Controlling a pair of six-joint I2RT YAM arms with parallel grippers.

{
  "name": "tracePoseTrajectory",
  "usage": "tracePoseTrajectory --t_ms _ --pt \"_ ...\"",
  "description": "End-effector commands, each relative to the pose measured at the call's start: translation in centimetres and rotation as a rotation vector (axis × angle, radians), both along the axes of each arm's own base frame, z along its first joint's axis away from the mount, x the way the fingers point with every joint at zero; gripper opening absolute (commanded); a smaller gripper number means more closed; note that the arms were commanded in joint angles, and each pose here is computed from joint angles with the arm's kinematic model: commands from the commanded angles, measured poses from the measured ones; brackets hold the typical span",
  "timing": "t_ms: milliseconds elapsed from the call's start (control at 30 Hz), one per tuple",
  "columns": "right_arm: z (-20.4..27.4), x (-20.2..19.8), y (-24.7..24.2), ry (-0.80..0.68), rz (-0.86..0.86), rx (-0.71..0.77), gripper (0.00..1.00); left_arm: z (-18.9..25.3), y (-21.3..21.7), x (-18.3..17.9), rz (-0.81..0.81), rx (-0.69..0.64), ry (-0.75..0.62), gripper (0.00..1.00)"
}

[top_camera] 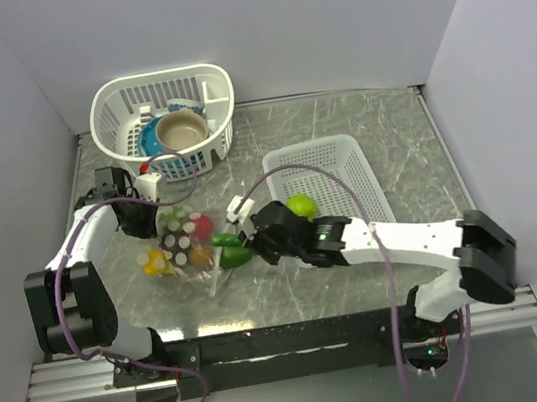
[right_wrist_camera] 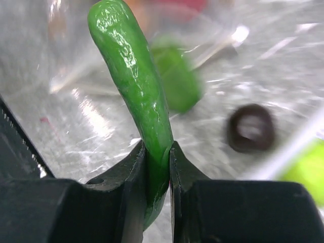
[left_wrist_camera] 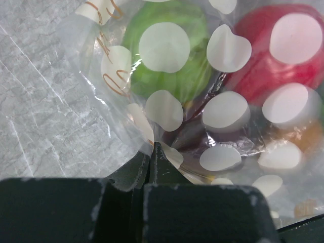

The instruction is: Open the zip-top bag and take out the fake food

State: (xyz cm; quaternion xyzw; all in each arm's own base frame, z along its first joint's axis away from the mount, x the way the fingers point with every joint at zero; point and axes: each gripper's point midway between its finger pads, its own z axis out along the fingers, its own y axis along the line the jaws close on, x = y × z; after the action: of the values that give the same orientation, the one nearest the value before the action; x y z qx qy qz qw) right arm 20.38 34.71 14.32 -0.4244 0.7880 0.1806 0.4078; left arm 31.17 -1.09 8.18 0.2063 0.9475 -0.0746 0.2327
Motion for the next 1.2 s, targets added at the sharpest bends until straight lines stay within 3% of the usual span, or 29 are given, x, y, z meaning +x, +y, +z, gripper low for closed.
tracePoseTrajectory --t_ms 0,200,300,433,500,600,767,867,967,1167 --pt "0.6 2.9 -5.8 -0.047 -0.239 -0.031 0.00 0.8 -0.1 0.9 -0.022 0.008 -0.036 0.01" --pt "1.0 11.3 -18.6 -0.144 -0.911 -0.026 0.00 0.9 -0.2 0.9 -0.026 0.002 -0.043 0.01" --pt "0.6 12.4 -21.9 -0.154 -1.102 -0.045 0.00 0.6 -0.1 0.6 -0.028 0.006 -0.035 0.01" --pt "1.3 13.7 -22.0 -0.152 -1.148 -0.058 0.89 0.6 -0.1 0.4 -0.029 0.007 -0.038 0.01" --pt "2.3 13.7 -20.8 -0.154 -1.106 -0.037 1.00 0.6 -0.1 0.4 -0.030 0.009 -0.040 0.01" --pt "5.6 13.2 -16.6 -0.198 -0.955 0.025 1.00 0.4 -0.1 0.3 -0.029 0.010 -0.038 0.01" --pt "8.4 7.1 -3.2 -0.180 -0.326 0.113 1.00 0.4 -0.1 0.3 -0.031 0.009 -0.036 0.01" --pt "5.1 4.2 0.4 -0.083 -0.079 0.070 1.00 0.5 -0.1 0.3 -0.030 0.009 -0.041 0.01" --pt "1.4 2.8 2.5 0.034 0.026 0.006 1.00 0.5 -0.1 0.2 -0.028 0.010 -0.039 0.01" --pt "-5.0 2.3 4.7 0.150 0.083 -0.057 1.00 0.6 -0.1 0.2 -0.030 0.009 -0.041 0.01"
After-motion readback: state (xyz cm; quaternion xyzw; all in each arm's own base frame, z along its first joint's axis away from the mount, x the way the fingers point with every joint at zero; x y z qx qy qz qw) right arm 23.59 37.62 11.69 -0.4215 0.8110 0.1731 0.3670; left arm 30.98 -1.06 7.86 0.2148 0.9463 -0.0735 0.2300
